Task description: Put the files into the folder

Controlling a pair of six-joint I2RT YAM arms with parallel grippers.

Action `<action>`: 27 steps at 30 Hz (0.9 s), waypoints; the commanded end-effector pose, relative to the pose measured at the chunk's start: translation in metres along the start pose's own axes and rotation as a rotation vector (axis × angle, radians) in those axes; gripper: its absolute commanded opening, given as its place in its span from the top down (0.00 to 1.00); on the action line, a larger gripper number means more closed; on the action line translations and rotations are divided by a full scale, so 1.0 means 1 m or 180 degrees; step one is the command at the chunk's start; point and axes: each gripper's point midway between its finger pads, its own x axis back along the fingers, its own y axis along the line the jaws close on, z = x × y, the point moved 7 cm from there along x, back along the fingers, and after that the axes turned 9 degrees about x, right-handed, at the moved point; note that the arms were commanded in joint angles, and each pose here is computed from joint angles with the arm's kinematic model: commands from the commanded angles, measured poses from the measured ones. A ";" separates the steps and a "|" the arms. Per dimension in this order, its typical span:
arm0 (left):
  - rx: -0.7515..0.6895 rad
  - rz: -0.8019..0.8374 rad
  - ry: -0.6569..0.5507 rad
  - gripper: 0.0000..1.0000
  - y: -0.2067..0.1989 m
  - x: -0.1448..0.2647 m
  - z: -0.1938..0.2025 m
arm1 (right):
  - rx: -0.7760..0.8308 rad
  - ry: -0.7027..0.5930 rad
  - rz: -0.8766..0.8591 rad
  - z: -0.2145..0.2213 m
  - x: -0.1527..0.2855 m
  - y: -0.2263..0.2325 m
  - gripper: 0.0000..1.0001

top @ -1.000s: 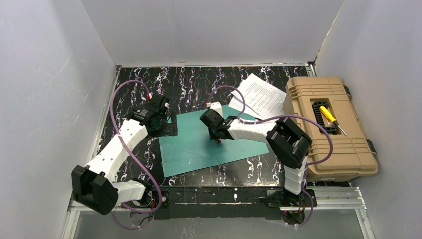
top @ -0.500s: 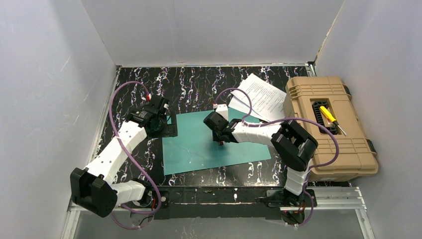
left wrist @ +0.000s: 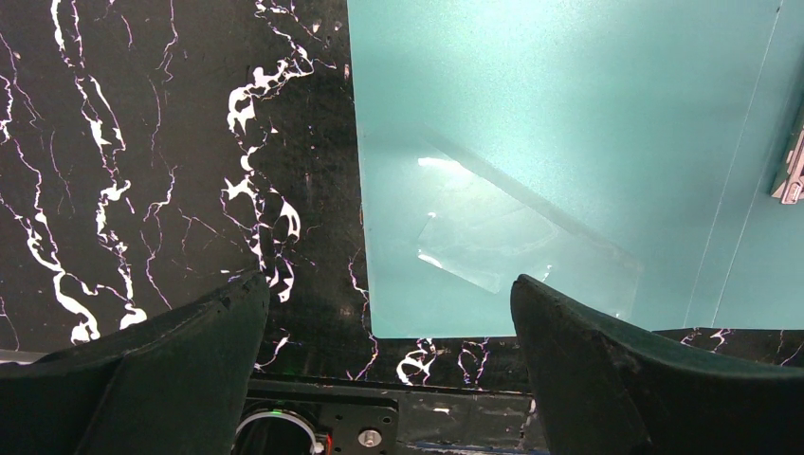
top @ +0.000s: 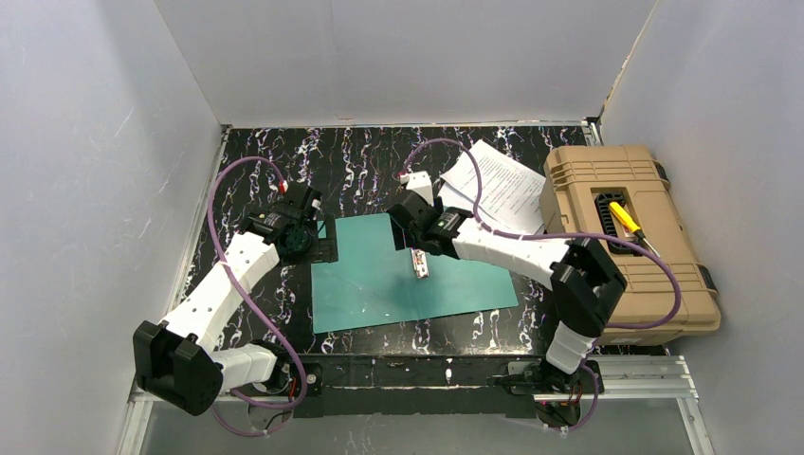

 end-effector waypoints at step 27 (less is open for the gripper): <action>-0.0023 -0.0037 0.0036 0.02 0.005 -0.001 0.006 | 0.0679 0.0335 0.0746 -0.077 -0.128 -0.119 0.17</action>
